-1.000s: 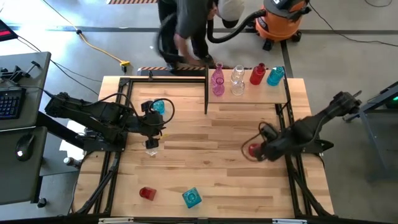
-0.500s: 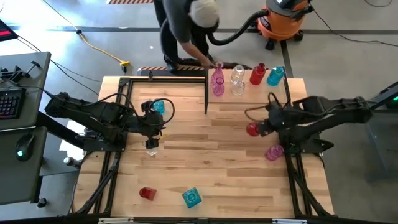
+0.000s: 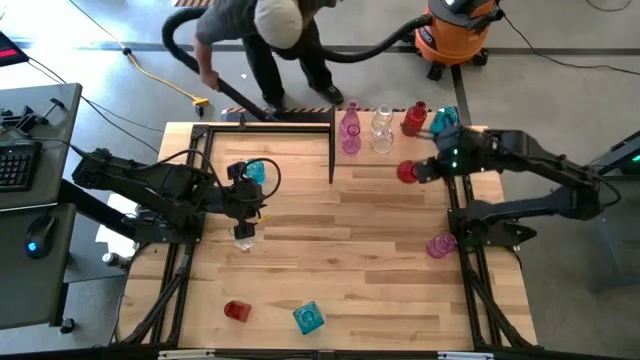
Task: Sort vases onto shelf
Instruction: Put the right red vase on the shelf aligned with the other red vase
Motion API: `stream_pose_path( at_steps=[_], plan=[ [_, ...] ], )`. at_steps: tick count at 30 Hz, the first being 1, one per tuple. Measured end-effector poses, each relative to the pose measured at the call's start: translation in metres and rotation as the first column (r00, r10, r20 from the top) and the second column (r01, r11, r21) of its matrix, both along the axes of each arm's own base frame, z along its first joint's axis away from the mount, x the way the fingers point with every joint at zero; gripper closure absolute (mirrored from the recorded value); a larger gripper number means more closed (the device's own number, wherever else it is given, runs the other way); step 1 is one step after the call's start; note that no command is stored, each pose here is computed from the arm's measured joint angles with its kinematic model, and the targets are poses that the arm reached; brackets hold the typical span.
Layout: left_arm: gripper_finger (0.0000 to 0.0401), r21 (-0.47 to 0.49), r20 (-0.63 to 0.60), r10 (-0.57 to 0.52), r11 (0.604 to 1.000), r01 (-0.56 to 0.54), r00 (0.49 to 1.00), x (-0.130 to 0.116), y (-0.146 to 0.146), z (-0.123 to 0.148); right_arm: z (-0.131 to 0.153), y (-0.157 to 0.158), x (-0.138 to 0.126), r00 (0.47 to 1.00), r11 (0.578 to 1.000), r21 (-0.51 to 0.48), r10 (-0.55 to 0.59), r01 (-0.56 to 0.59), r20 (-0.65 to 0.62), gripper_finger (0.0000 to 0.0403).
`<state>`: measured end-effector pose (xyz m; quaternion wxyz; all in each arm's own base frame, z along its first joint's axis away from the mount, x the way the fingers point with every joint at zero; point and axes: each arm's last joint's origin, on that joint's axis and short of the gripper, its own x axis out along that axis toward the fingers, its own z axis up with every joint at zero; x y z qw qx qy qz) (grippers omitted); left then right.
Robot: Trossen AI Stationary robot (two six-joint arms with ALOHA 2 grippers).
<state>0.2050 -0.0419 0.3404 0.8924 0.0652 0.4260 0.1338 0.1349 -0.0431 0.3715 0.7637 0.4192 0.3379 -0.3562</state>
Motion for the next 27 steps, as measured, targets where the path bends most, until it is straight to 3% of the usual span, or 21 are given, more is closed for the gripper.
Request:
stream_pose_path(
  at_steps=[11,27],
  plan=[
    [0.0311,0.006,-0.003,-0.007,1.0,0.007,1.0,0.0,0.0,0.0,0.021,-0.04,0.006,0.992,0.997,-0.03,-0.072,0.069,-0.101,0.0403],
    [0.0311,0.007,-0.004,-0.009,1.0,0.009,1.0,0.0,0.0,0.0,0.01,-0.095,0.004,0.987,0.989,0.111,-0.083,0.099,-0.138,0.0403]
  ],
)
